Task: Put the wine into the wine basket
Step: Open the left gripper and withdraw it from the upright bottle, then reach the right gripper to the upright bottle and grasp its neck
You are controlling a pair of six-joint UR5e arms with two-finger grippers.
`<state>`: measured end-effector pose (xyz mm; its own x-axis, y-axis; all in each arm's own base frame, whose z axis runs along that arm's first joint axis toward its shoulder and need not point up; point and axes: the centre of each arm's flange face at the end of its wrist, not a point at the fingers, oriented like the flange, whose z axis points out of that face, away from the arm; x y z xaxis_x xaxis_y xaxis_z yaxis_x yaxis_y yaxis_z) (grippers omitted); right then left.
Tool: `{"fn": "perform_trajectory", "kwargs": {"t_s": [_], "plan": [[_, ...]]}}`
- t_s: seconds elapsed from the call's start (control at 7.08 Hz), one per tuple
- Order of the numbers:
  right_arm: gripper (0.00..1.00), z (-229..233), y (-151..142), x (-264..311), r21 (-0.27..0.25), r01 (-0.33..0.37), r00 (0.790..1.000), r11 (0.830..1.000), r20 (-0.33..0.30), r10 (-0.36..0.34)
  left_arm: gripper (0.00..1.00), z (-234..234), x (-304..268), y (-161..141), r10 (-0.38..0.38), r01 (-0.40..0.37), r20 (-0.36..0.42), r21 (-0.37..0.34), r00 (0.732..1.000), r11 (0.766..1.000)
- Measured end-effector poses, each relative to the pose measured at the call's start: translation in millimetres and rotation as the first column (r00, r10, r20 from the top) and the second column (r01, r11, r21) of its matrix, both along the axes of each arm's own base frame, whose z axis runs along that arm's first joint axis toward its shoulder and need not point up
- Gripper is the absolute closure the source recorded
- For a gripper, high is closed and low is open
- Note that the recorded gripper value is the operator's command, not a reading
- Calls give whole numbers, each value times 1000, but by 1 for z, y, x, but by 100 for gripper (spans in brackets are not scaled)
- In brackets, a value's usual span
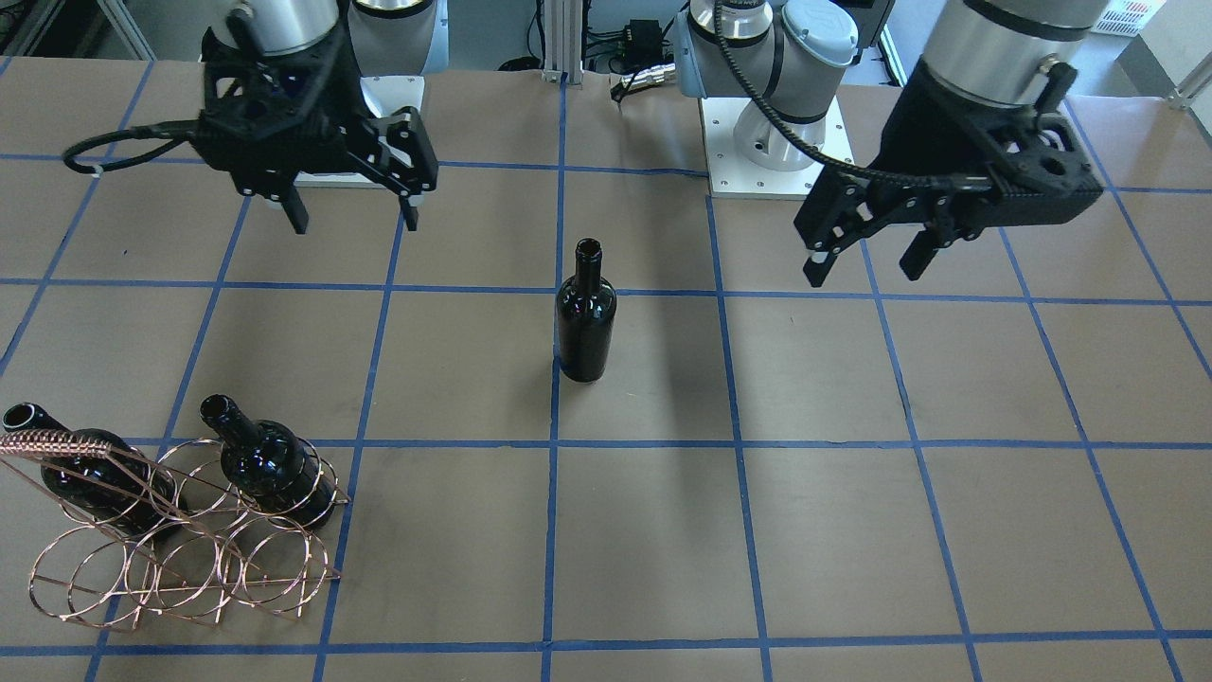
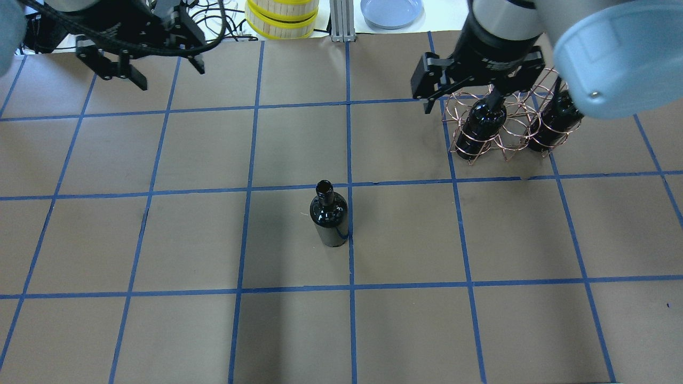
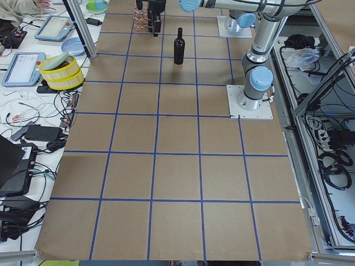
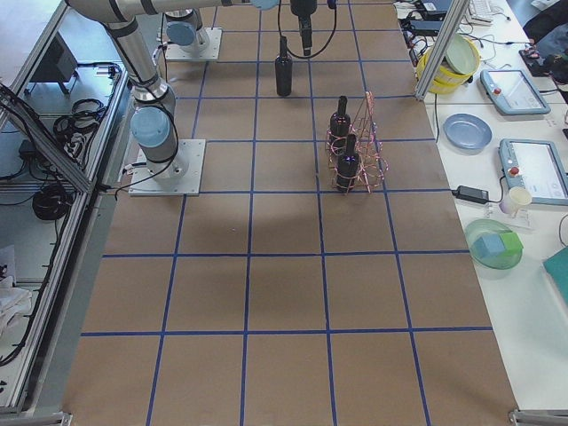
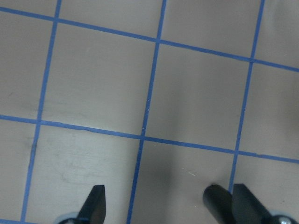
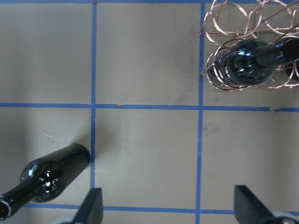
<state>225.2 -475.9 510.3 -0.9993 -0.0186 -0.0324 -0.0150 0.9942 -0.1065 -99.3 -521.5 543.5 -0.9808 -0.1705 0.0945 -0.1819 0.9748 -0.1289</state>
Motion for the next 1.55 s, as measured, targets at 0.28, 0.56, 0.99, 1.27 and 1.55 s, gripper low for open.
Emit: {"fn": "perform_trajectory", "kwargs": {"t_s": [0.28,0.56,0.99,1.27,1.55], "plan": [[0,-21,8,67,29,44,999,999,5,-44,0,4,13,18,-26,25,23,51,999,998],[0,-39,6,129,38,73,997,997,5,-73,0,-7,8,28,-46,44,22,91,999,995],[0,-77,19,184,77,60,998,995,-32,-58,0,0,-1,43,-68,66,24,80,997,995],[0,-114,30,185,120,61,997,991,-63,-53,0,3,-2,52,-82,79,26,81,996,994],[0,-143,35,184,134,61,996,989,-67,-52,0,-2,-3,58,-98,94,29,101,995,990]]}}
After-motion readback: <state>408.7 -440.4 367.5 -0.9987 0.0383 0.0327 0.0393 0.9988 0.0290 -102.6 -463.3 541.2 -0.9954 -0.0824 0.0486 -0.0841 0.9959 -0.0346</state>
